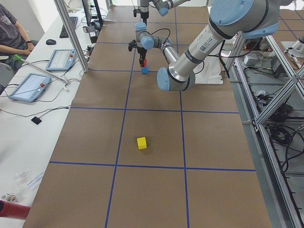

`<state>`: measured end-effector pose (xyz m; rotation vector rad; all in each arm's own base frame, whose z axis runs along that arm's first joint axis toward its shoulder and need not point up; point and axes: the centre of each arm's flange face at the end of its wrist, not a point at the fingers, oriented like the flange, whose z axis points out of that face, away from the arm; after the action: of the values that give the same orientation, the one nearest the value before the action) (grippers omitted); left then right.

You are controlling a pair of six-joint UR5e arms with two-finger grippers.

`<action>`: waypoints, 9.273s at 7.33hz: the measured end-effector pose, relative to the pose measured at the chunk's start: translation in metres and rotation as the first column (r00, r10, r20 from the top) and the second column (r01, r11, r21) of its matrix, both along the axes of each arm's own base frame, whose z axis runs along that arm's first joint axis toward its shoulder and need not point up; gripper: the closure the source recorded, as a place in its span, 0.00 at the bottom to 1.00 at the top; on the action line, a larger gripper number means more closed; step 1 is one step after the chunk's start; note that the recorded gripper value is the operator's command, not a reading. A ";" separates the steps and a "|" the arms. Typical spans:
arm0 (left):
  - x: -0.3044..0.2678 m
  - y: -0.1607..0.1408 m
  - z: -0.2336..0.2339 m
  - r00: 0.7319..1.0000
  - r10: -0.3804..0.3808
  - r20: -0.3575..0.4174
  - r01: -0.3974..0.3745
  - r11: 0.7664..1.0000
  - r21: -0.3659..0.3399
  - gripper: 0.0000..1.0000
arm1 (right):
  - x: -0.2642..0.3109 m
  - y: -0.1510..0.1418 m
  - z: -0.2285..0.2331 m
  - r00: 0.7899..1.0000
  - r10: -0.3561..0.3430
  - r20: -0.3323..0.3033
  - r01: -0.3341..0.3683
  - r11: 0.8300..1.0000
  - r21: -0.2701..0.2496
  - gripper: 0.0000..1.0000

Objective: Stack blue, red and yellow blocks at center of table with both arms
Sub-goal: 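Lower the red cube onto the blue cube with the left gripper, then open the left gripper and move it back toward the yellow cube, then grasp the yellow cube with the left gripper, then carry the yellow cube with the left gripper above the red cube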

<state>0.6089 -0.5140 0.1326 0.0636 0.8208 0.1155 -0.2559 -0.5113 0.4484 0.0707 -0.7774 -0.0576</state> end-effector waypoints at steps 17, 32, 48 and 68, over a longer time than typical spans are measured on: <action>0.010 0.013 0.003 1.000 -0.010 0.009 0.010 0.999 0.039 0.97 | 0.000 0.001 0.001 1.000 0.004 -0.001 -0.004 1.000 -0.006 0.00; -0.156 0.033 0.026 0.997 -0.067 -0.042 0.069 0.996 0.055 0.00 | 0.000 0.000 0.005 1.000 0.002 -0.005 -0.002 1.000 -0.009 0.00; -0.438 0.041 0.520 0.985 -0.169 0.021 0.170 0.971 -0.169 0.01 | 0.008 0.002 -0.001 1.000 0.021 -0.001 -0.021 1.000 -0.002 0.00; -0.084 0.047 -0.020 0.994 -0.073 -0.076 0.062 0.988 -0.139 1.00 | 0.057 0.007 0.032 0.997 0.079 -0.015 -0.079 0.996 -0.029 0.00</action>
<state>0.5251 -0.4671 0.1129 -0.0329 0.9042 -0.0076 -0.1986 -0.5047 0.4803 0.0730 -0.7605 0.0285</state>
